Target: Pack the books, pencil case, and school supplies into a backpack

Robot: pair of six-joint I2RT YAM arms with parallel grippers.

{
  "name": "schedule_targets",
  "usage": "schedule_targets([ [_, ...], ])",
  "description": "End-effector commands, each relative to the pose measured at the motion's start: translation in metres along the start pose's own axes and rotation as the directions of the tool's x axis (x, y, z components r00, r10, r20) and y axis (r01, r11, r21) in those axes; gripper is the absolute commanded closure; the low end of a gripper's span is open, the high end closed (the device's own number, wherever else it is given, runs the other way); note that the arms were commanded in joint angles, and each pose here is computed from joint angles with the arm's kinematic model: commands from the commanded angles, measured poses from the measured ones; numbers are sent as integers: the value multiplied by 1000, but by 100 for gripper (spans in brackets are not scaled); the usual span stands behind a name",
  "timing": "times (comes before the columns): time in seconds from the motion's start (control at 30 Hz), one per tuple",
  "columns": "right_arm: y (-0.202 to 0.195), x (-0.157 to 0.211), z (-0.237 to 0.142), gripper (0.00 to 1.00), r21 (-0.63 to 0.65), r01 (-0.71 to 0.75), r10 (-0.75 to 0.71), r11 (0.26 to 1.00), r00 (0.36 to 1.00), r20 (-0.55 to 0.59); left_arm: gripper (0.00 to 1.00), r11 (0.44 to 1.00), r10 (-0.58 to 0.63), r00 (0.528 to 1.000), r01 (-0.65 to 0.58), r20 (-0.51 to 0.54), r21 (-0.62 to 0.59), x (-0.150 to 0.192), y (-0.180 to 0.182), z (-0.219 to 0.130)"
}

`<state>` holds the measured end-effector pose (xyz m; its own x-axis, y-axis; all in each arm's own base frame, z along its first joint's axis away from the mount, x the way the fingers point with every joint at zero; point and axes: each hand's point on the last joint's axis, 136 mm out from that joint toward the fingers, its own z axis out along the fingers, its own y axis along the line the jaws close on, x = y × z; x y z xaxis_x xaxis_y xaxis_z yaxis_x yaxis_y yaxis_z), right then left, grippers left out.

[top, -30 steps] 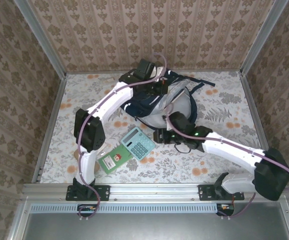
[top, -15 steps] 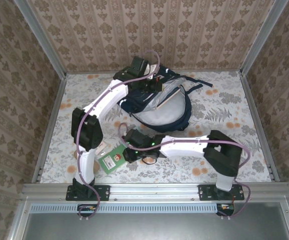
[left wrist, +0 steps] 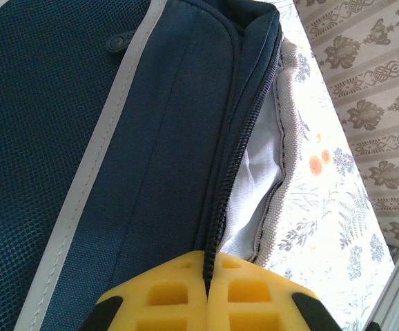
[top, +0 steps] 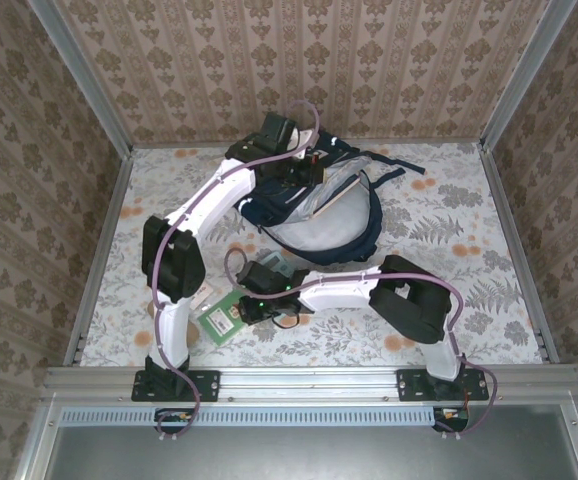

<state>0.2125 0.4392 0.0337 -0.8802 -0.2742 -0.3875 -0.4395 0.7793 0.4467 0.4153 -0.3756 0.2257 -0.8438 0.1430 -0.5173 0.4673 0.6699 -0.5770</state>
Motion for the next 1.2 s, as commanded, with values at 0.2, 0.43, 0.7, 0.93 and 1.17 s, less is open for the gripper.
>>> schedule_targets([
  [0.2,-125,18,-49,83,281,-49,56,958,998,-15,100,1000,13,999,-12,50,-14,-15,3,-25],
  [0.43,-133,-15,-88,65,297,-32,22,954,999,38,100,1000,9,999,-9,44,-16,-14,7,-21],
  [0.7,-105,-3,-99,49,243,-126,114,962,991,64,100,1000,18,998,-16,58,-20,-20,9,-27],
  [0.93,-89,24,-70,42,232,-182,182,955,983,20,100,999,25,998,-23,63,-25,-22,12,-31],
  [1.17,-84,23,-47,33,220,-244,244,944,969,26,100,999,30,998,-29,54,-24,-18,12,-34],
])
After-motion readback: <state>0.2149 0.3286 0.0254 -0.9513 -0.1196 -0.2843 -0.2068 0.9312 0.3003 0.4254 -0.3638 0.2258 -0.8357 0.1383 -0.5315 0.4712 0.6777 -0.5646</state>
